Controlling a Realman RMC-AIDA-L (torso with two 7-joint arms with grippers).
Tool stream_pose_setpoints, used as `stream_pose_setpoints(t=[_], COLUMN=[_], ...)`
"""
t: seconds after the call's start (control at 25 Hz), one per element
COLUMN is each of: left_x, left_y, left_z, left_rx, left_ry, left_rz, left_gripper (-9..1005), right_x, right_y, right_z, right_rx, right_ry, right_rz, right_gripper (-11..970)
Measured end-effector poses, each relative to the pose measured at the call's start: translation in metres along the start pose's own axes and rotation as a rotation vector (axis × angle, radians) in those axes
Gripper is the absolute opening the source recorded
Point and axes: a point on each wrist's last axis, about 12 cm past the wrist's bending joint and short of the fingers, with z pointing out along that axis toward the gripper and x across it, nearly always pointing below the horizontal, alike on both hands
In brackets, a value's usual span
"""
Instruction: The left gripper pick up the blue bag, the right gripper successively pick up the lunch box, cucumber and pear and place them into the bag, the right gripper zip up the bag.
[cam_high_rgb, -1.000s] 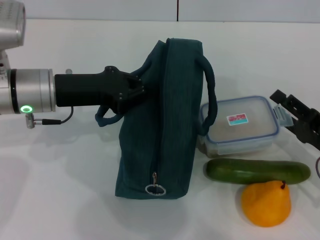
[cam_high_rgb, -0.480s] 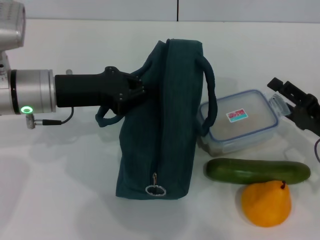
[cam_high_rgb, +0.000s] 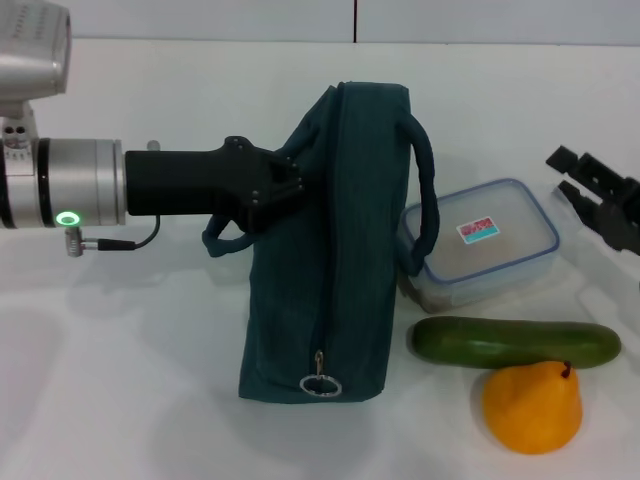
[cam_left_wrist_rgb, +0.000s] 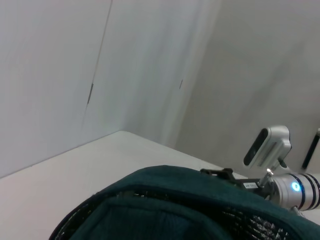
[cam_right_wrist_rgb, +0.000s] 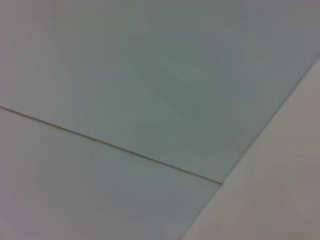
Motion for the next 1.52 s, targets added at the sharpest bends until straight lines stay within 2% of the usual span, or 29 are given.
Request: stream_pose_setpoints(t=[0.4,0.8,1.52], left_x=[-0.001,-0.001,-0.001], left_y=[-0.001,-0.002,-0.003], left_z=[0.004,0.008,0.011], left_rx=[0.02,0.038,0.049], left_ry=[0.014,0.011,0.007], left_rz=[0.001,0.02,0.021], left_gripper=[40,40,40], right_x=[0.019,0.02,0.012], right_y=[-0.011,-0.002,0.001], right_z=[-0.012,-0.002,0.014], right_rx=[0.048,-0.005,0.017], right_ry=[0.001,0.025,0.034], right_rz=[0.061,0.074,0.052], right_gripper=[689,678,643])
